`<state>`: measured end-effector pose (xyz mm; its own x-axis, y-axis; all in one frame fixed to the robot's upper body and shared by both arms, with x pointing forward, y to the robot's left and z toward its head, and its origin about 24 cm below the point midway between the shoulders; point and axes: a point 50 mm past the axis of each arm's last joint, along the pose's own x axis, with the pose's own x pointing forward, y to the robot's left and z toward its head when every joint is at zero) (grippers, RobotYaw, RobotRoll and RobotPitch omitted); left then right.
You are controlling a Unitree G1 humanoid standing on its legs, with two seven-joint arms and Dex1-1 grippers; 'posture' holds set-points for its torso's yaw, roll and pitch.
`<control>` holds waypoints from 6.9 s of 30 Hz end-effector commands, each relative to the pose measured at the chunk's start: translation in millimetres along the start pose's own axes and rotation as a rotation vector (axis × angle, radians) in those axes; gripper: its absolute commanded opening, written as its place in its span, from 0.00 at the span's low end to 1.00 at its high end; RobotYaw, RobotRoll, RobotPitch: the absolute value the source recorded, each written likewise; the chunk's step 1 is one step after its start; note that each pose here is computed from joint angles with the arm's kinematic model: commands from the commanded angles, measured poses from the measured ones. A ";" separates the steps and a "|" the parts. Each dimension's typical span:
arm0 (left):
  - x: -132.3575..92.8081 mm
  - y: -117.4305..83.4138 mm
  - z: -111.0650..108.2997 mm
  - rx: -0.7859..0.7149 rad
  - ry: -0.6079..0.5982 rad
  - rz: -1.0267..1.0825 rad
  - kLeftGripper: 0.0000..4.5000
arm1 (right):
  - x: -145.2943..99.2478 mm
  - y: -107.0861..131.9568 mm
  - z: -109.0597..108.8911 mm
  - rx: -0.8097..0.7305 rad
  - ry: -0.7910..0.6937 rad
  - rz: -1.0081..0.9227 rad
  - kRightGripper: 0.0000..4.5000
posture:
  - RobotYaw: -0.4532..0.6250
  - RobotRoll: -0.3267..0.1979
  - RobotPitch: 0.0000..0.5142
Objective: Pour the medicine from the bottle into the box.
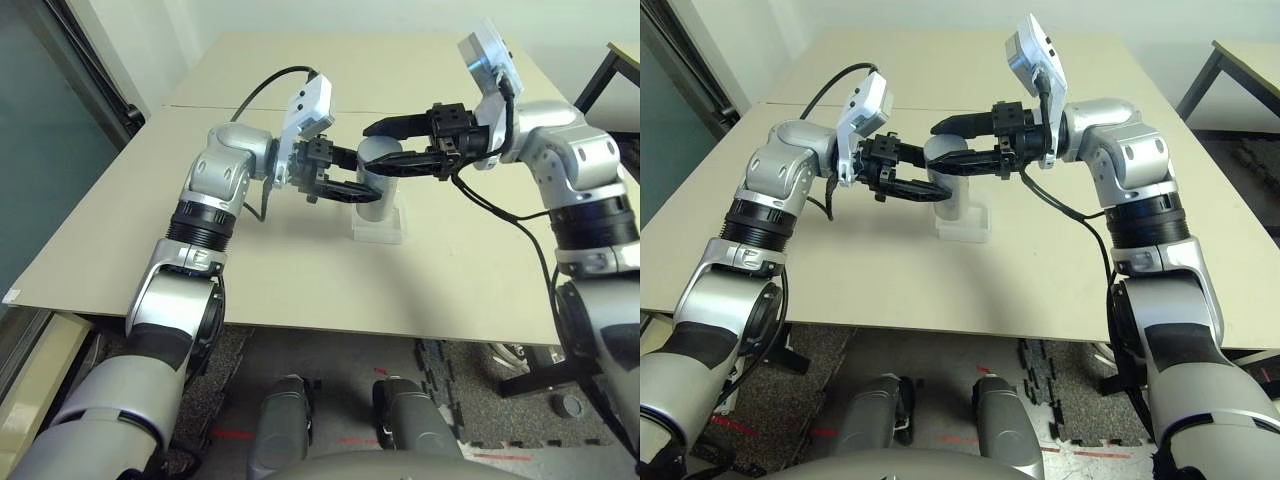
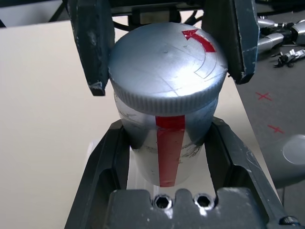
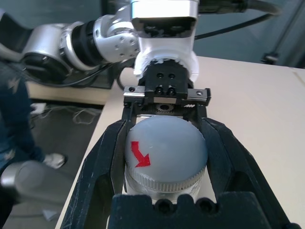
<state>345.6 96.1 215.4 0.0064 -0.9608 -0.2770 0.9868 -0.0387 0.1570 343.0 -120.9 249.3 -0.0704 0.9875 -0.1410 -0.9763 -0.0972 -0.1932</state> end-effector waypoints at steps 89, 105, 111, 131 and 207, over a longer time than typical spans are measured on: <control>-7.1 10.3 -13.7 -0.037 -0.010 0.115 0.55 | -31.7 34.5 -2.7 0.138 0.056 -0.479 1.00 | 0.37 0.62 0.17; 2.7 8.6 -9.8 -0.030 -0.017 0.089 0.55 | 2.6 23.0 -3.0 0.098 0.034 -0.438 1.00 | 0.37 0.62 0.18; 3.6 7.8 -10.3 -0.033 -0.017 0.084 0.55 | 4.2 17.5 -2.5 0.082 0.030 -0.469 1.00 | 0.37 0.62 0.18; 4.0 7.2 -12.7 -0.044 -0.017 0.085 0.55 | -16.5 21.7 -8.2 0.107 0.042 -0.552 1.00 | 0.36 0.62 0.18; 4.5 8.1 -18.6 -0.046 0.003 0.072 0.55 | 6.6 21.9 -1.9 0.040 0.102 -0.457 0.96 | 0.36 0.62 0.16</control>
<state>356.8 97.8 196.3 0.0838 -0.9636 -0.2537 0.9916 0.0556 0.1165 320.3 -121.0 242.0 0.4004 0.9068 -0.1318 -0.9055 0.3696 -0.2086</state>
